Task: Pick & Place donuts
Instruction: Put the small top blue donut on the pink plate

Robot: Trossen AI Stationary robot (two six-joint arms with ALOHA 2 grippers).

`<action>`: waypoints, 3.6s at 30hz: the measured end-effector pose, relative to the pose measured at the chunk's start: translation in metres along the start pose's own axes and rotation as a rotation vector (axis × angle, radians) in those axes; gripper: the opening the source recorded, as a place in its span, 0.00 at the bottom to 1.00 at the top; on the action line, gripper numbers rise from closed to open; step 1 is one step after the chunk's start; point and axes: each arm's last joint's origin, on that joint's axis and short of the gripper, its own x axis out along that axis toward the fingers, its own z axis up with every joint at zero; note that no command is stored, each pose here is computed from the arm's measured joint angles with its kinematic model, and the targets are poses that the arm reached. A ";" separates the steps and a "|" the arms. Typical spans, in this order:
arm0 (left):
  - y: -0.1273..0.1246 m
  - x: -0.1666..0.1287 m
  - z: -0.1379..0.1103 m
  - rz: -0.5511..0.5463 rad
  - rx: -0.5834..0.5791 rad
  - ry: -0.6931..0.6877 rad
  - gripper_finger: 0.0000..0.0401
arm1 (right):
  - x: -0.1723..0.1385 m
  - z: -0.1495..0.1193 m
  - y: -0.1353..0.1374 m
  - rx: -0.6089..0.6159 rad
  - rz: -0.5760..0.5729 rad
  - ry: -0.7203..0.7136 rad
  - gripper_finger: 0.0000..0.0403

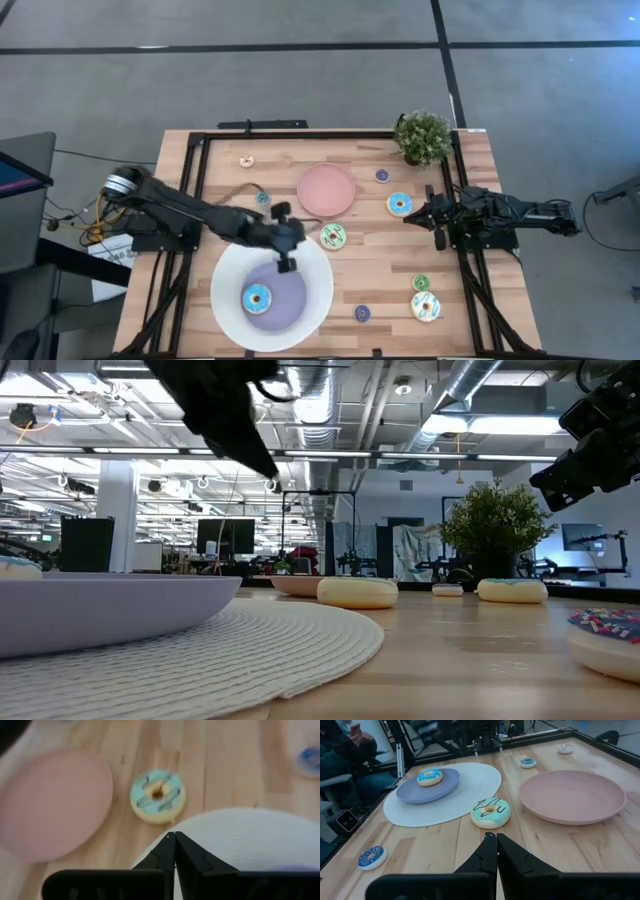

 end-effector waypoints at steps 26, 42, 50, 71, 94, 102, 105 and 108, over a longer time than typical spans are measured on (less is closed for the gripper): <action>0.061 -0.078 -0.088 -0.017 0.080 -0.359 0.00 | 0.002 0.007 -0.004 0.016 -0.119 -0.131 0.00; 0.090 -0.048 -0.126 -0.026 0.112 -0.529 0.00 | 0.021 0.012 -0.014 0.161 -0.381 -0.270 0.00; 0.098 -0.045 -0.132 -0.019 0.087 -0.517 0.00 | 0.042 0.053 -0.017 0.183 -0.556 -0.128 0.00; 0.096 -0.045 -0.133 -0.089 0.075 -0.500 0.00 | 0.158 0.147 -0.091 0.117 -0.677 0.980 0.50; 0.095 -0.043 -0.137 -0.117 0.037 -0.456 0.00 | 0.204 0.094 -0.165 -0.322 -0.295 1.572 0.68; 0.095 -0.043 -0.137 -0.114 0.040 -0.456 0.00 | 0.195 0.093 -0.182 -0.263 -0.327 1.568 0.68; 0.095 -0.043 -0.137 -0.107 0.039 -0.457 0.00 | 0.195 0.093 -0.180 -0.273 -0.305 1.577 0.68; 0.095 -0.043 -0.137 -0.105 0.047 -0.457 0.00 | 0.197 0.093 -0.177 -0.301 -0.282 1.580 0.68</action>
